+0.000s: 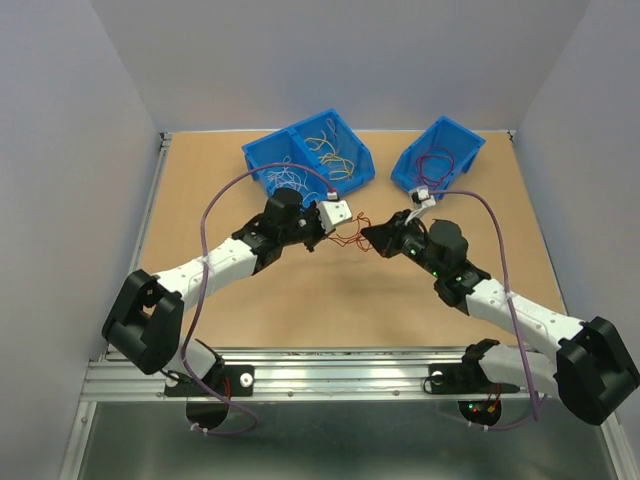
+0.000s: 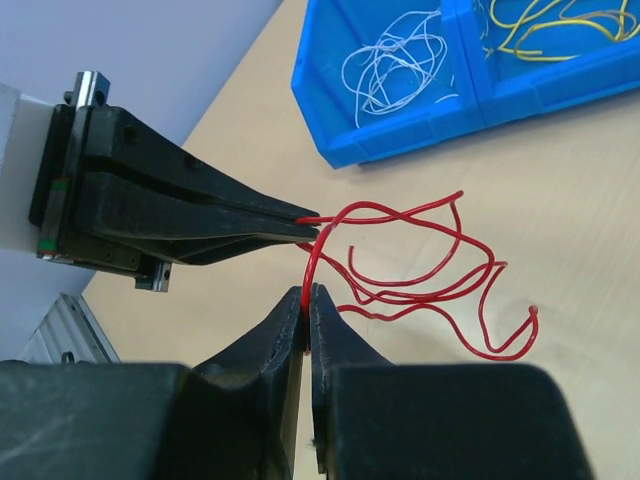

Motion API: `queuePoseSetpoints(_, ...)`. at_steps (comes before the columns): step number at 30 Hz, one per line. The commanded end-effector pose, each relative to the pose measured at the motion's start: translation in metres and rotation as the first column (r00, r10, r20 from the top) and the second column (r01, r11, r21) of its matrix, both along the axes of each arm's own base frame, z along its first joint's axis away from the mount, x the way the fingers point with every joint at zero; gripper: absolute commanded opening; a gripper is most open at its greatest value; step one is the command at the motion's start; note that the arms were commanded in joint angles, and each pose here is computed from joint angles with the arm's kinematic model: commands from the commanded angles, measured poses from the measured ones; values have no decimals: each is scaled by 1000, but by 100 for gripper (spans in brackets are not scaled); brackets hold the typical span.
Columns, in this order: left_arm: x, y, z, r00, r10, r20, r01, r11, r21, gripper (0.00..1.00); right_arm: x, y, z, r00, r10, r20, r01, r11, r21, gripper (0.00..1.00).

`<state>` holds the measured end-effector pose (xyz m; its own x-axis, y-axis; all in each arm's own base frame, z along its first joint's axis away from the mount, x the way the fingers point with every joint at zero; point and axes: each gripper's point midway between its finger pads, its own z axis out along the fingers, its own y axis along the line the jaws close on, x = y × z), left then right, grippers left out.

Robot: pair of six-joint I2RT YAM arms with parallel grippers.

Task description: Untangle the cables

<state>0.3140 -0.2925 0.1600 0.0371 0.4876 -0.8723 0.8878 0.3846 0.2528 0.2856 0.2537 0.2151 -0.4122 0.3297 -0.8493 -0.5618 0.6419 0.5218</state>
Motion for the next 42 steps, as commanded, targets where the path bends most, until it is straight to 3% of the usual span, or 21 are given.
queuePoseSetpoints(1, 2, -10, 30, 996, -29, 82, 31, 999, -23, 0, 8, 6, 29, 998, 0, 63, -3, 999, 43, 11)
queuePoseSetpoints(7, 4, -10, 30, 997, -13, 73, 15, 999, -30, 0, 17, 19, 3, 999, 23, -47, -21, 999, 42, 11)
queuePoseSetpoints(23, -12, -27, 18, 996, -86, 38, 88, 995, -52, 0, 15, 38, -3, 989, 98, -106, -81, 984, 159, 23)
queuePoseSetpoints(31, -15, -37, 13, 994, -105, -26, 103, 993, -65, 0, 10, 29, 9, 996, 74, -54, -61, 975, 213, 50)
queuePoseSetpoints(42, -18, -35, 27, 996, -94, -3, 93, 991, -98, 0, 15, 35, -3, 992, 87, -91, -67, 978, 200, 51)
